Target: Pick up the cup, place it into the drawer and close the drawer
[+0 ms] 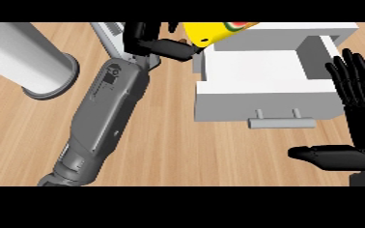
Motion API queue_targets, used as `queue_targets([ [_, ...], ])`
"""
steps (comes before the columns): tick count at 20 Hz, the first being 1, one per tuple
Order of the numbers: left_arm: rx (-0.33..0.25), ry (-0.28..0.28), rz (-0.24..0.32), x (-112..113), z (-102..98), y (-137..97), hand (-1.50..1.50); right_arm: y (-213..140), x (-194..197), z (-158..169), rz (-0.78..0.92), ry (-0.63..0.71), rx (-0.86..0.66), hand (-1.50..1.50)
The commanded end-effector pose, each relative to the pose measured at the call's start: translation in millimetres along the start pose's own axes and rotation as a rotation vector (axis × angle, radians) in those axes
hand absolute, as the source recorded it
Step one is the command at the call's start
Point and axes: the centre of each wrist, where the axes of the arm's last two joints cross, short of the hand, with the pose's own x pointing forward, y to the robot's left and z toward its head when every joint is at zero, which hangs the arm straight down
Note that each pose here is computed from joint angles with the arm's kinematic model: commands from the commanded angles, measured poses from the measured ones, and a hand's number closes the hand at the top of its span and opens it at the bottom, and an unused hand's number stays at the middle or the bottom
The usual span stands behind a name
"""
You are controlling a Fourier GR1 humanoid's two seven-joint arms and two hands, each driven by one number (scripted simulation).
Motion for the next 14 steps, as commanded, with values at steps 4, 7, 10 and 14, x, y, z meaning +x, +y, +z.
queue_targets([
  [4, 0.022, 0.101, -0.02, 7.6, -39.9, -38.4, 1.5, -7.6, -4.3, 5.1, -0.021, -0.001, 0.023, -1.5],
  [7, 0.031, 0.131, -0.016, 5.2, -43.7, -47.6, 1.5, -5.8, 9.3, -1.1, -0.01, -0.001, 0.008, -1.5],
  [10, 0.016, 0.173, -0.006, -11.8, -38.6, -43.0, 1.5, 14.0, 4.4, -19.9, 0.001, -0.027, 0.023, -1.5],
  [14, 0.011, 0.215, -0.058, -24.0, -25.3, -54.7, 1.5, 1.5, -1.7, -7.0, -0.01, -0.002, 0.025, -1.5],
])
